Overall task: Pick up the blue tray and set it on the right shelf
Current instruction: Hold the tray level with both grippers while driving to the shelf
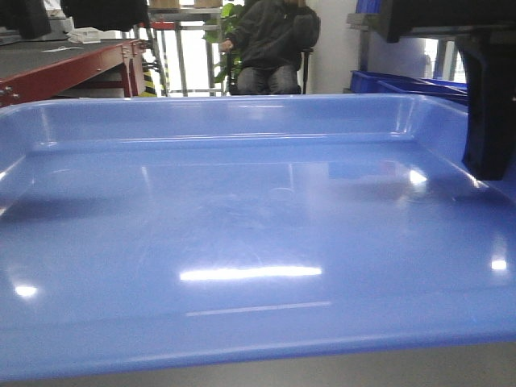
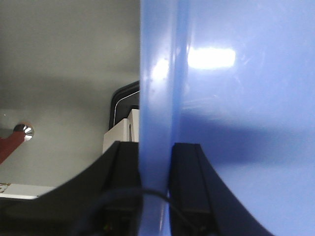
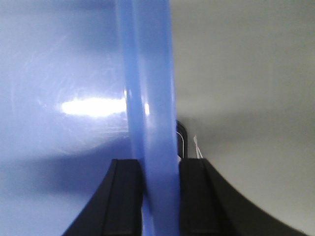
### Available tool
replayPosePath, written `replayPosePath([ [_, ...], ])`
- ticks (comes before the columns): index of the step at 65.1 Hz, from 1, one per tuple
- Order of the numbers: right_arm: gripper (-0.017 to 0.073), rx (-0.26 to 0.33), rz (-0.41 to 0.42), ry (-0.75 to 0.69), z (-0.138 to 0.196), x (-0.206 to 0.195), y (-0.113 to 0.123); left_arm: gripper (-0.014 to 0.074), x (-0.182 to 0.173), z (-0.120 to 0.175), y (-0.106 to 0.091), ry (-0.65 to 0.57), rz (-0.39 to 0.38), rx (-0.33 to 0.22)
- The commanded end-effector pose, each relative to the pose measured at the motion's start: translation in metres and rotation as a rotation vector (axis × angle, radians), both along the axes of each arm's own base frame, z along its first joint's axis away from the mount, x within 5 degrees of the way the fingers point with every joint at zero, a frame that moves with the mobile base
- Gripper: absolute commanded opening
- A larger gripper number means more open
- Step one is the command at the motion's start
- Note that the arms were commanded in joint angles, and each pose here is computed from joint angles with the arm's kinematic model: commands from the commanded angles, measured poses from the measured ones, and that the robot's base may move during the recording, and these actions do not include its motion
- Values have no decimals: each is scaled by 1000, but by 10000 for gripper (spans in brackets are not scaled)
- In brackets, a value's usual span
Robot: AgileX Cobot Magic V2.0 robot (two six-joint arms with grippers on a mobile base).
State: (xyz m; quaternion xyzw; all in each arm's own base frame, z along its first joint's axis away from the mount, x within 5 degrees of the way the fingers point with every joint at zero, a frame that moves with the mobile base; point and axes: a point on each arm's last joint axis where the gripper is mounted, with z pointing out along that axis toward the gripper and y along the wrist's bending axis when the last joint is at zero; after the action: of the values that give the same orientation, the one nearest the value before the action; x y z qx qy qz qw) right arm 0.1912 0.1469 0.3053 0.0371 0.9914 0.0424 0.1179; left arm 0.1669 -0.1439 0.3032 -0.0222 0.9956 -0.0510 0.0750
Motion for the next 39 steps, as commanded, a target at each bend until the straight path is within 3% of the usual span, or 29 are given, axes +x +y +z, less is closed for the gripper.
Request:
replayPosePath([
  [1, 253, 100, -6, -63, 17, -2, 4, -19, -6, 12, 2, 11, 14, -7],
  [39, 253, 100, -6, -63, 17, -2, 4, -19, -6, 12, 2, 12, 14, -9],
])
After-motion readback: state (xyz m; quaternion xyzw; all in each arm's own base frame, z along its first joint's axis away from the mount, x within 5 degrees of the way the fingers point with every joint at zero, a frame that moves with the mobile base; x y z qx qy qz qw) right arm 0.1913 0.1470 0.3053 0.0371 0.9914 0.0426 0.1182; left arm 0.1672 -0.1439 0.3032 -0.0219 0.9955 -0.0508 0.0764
